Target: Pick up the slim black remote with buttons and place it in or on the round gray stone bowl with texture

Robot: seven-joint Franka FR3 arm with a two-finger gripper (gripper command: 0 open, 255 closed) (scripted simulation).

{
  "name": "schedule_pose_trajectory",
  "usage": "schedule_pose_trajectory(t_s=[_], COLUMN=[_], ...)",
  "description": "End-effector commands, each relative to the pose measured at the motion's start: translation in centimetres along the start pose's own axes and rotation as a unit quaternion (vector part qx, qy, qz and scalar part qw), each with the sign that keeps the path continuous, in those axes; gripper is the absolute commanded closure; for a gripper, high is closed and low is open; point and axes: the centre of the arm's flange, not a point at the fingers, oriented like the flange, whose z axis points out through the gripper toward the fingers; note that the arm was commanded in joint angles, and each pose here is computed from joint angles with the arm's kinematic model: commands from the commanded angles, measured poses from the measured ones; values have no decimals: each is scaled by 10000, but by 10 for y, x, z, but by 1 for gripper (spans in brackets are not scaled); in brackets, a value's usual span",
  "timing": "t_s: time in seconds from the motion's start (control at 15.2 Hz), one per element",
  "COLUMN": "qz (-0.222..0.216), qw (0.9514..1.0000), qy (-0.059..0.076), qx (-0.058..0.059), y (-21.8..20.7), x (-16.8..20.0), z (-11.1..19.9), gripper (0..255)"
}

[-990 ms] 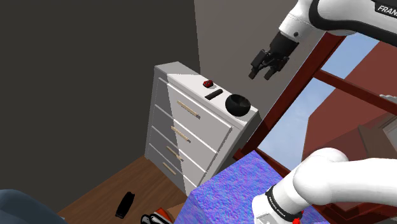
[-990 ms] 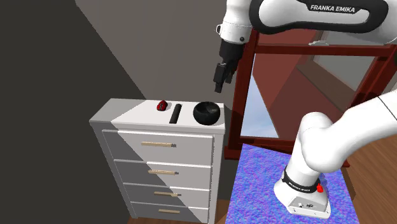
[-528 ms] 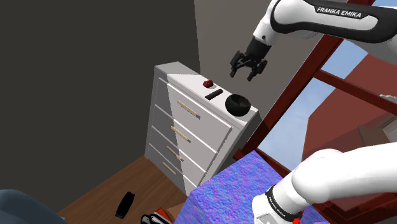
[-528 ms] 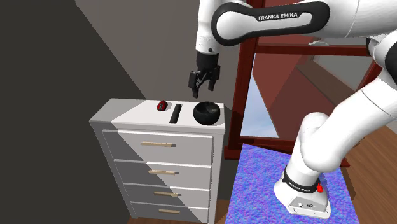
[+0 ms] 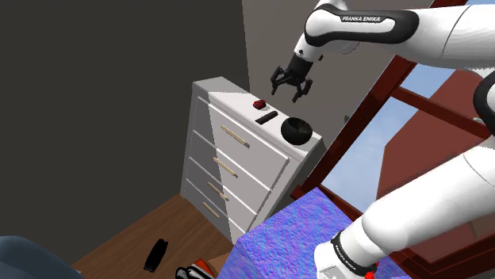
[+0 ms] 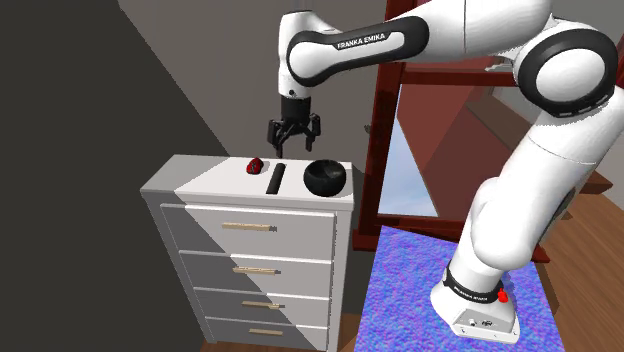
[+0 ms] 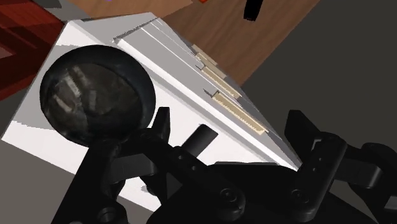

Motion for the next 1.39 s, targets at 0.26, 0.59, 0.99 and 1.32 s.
schedule_pose_trajectory(t_s=[0.26, 0.59, 0.99, 1.32], qz=[974, 1768, 2705, 3317], qw=[9950, 9834, 9606, 9401], qy=[-225, -410, -629, -772], qx=[46, 84, 129, 158], y=[0, 11, 36, 59], x=[71, 128, 191, 229], z=[46, 86, 137, 172], gripper=[0, 0, 0, 0])
